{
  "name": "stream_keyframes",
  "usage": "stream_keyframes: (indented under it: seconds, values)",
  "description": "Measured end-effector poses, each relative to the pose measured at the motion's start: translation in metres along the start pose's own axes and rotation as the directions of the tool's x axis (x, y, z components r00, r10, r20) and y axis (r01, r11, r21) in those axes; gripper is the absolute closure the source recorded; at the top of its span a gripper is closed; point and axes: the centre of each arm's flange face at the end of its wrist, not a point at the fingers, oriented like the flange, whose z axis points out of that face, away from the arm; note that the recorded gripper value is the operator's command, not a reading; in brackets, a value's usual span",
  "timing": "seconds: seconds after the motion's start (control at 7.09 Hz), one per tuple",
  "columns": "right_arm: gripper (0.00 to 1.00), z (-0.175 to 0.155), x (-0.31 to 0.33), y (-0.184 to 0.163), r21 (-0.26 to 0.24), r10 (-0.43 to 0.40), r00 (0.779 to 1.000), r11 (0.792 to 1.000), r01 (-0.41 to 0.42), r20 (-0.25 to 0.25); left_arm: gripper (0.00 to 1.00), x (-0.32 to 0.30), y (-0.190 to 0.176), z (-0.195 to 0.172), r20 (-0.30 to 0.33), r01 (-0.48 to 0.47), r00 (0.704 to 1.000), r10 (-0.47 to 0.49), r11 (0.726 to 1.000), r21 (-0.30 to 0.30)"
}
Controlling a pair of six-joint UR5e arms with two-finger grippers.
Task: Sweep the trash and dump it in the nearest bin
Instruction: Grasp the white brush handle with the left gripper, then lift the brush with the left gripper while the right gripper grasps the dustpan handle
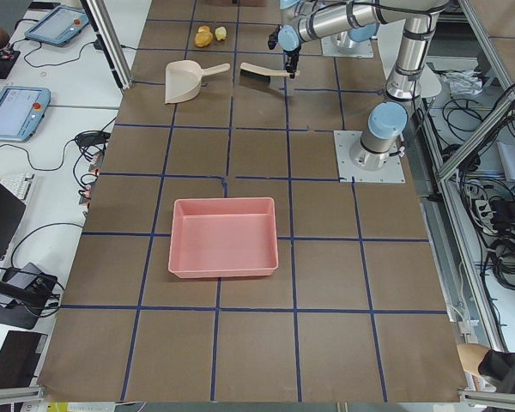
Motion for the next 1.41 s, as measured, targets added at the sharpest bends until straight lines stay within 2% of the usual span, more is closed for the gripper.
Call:
stream_keyframes:
  seconds: [0.42, 0.7, 0.99, 1.41]
  values:
    - [0.0, 0.0, 0.0, 0.0, 0.003, 0.003, 1.0, 1.0, -0.003, 0.002, 0.82, -0.003, 0.005, -0.016, -0.007, 0.025, 1.0, -0.024, 0.999, 0.029]
    - [0.0, 0.0, -0.001, 0.0, 0.001, 0.001, 1.0, 1.0, -0.001, 0.006, 1.0, -0.016, 0.021, -0.038, -0.003, 0.044, 0.999, -0.044, 0.999, 0.021]
    - [0.0, 0.001, -0.001, -0.001, 0.0, 0.0, 1.0, 1.0, 0.0, 0.008, 1.0, -0.034, 0.028, -0.062, -0.016, 0.083, 0.996, -0.082, 0.996, 0.039]
    - [0.0, 0.003, -0.002, 0.0, -0.004, -0.003, 1.0, 1.0, 0.003, 0.013, 1.0, -0.077, 0.033, -0.11, -0.052, 0.18, 0.983, -0.175, 0.977, 0.113]
